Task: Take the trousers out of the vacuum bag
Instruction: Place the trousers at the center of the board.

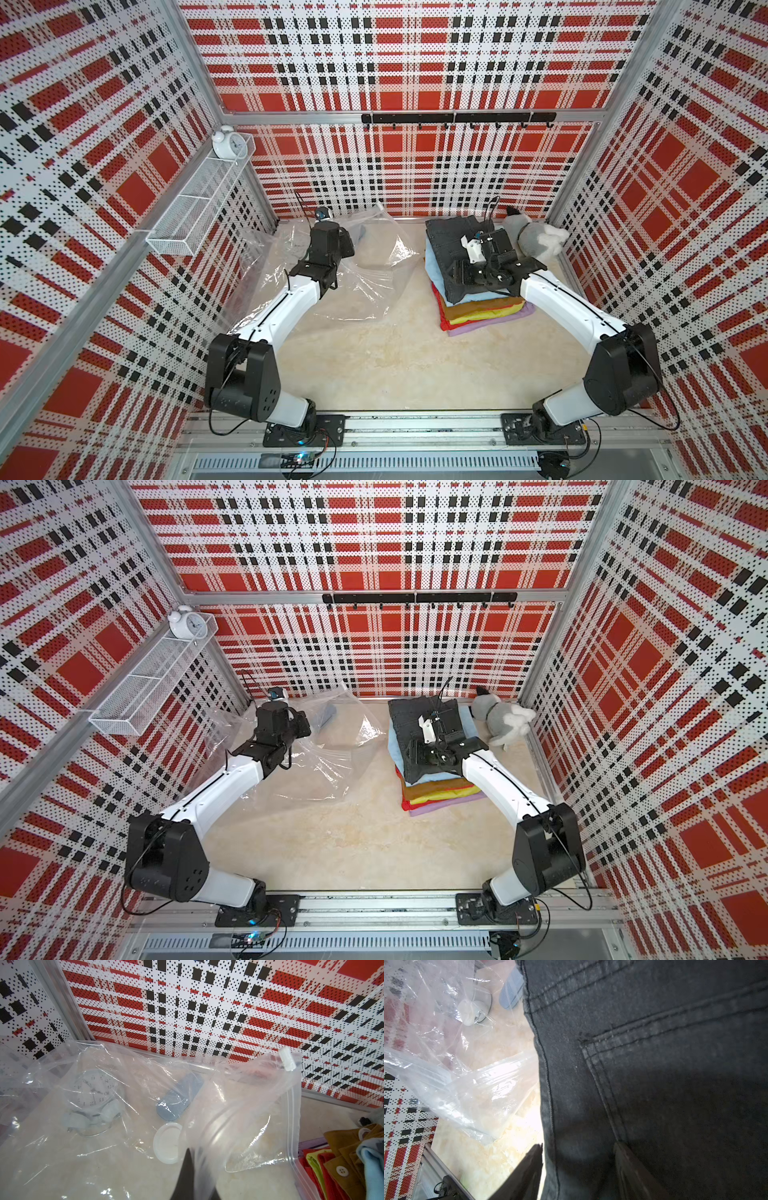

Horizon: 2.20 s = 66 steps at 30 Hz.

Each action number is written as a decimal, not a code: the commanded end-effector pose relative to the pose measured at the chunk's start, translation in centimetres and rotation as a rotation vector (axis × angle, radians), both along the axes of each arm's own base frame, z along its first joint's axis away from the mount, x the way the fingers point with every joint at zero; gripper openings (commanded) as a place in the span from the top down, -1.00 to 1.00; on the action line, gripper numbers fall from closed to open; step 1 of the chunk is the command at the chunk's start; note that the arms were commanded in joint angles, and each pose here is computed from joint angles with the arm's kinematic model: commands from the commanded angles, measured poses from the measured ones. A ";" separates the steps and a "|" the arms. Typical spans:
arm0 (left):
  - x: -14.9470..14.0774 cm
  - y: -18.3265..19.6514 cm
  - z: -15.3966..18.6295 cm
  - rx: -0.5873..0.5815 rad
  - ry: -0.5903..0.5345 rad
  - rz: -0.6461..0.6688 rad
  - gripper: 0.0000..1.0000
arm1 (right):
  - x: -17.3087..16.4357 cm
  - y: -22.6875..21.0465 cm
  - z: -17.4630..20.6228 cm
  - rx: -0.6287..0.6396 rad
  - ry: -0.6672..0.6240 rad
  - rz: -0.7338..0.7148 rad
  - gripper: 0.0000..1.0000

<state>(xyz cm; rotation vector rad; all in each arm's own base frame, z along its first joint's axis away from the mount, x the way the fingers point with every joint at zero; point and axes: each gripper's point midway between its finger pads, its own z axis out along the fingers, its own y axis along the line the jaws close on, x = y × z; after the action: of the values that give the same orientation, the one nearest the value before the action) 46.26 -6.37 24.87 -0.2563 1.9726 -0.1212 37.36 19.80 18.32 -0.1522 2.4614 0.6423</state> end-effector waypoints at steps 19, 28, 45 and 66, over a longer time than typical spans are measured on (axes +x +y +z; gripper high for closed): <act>-0.8 0.2 2.8 0.008 -0.096 -0.049 0.80 | 6.2 -14.6 4.8 -0.081 -0.300 -0.292 -1.00; -0.7 0.3 2.8 -0.001 -0.098 -0.055 0.86 | 6.4 -17.3 -1.5 -0.065 -0.192 -0.324 -1.00; -0.5 1.3 2.7 -0.004 -0.095 -0.032 0.90 | 3.0 -12.2 -9.6 0.216 0.029 -0.273 -1.00; -0.4 1.2 2.3 -0.005 -0.088 -0.038 0.90 | 3.6 -7.0 -5.7 0.221 -0.008 -0.286 -1.00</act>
<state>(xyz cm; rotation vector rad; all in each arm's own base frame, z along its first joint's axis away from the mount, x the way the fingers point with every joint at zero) 45.85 -5.28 26.47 -0.2192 1.9244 -0.1505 43.48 11.85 13.70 0.3106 2.1870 0.8013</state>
